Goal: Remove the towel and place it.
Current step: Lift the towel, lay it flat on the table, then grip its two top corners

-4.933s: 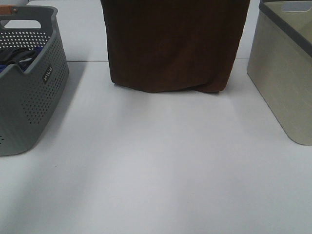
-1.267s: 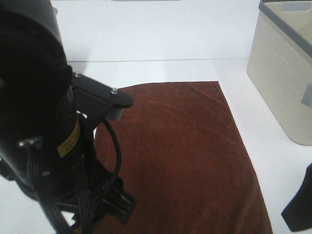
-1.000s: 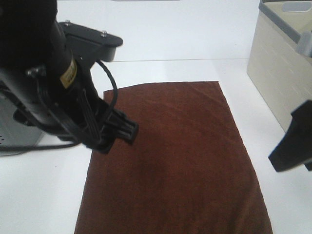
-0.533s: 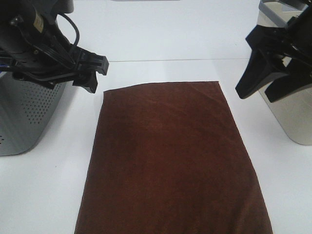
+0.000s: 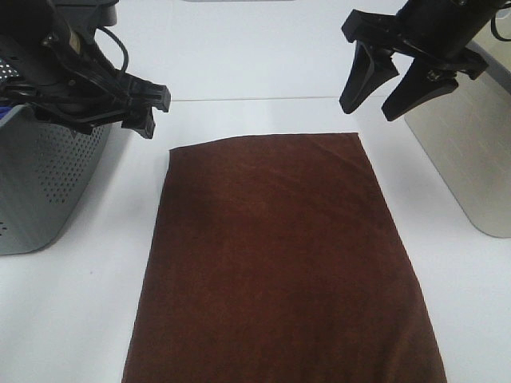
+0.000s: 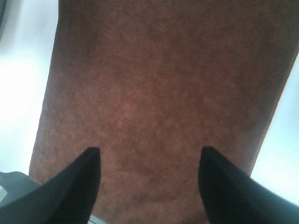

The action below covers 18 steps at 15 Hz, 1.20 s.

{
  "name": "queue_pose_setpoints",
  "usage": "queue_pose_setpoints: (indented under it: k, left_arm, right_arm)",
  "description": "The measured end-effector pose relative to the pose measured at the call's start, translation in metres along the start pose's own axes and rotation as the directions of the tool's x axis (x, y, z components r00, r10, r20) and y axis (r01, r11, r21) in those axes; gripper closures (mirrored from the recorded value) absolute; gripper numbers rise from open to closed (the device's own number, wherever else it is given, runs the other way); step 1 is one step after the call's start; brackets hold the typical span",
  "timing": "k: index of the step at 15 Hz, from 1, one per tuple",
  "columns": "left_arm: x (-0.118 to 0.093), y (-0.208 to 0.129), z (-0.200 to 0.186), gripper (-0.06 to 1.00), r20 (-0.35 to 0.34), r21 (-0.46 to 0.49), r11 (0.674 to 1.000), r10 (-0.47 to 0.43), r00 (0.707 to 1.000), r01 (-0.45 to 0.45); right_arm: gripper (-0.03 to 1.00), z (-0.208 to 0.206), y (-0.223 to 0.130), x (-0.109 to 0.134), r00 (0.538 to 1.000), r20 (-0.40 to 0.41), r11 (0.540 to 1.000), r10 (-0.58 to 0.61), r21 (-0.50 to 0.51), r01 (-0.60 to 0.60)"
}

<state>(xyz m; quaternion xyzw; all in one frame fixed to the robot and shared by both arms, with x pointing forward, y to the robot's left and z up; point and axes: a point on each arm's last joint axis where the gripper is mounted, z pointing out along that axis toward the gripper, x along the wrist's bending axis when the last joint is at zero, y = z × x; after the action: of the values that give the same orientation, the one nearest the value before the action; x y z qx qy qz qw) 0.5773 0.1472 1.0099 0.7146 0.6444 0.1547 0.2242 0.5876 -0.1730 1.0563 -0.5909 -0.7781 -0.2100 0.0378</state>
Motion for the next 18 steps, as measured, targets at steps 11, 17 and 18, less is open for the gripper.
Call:
queue_pose_setpoints:
  k: [11, 17, 18]
  left_arm:
    - [-0.017, 0.031, 0.057, 0.23, -0.003, 0.001, 1.000, 0.018, 1.000, -0.018]
    - [-0.022, 0.040, 0.070, 0.24, 0.002, -0.013, 1.000, 0.025, 1.000, -0.025]
    - [-0.022, 0.040, 0.070, 0.24, 0.002, -0.013, 1.000, 0.027, 1.000, -0.027]
  right_arm:
    - [0.43, 0.071, 0.060, -0.028, 0.997, 0.079, 0.993, -0.021, -0.115, 0.030]
    - [0.48, 0.133, 0.094, -0.058, 0.973, 0.209, 0.987, -0.101, -0.101, 0.124]
    - [0.48, 0.144, 0.094, -0.064, 0.965, 0.235, 0.987, -0.118, -0.079, 0.140]
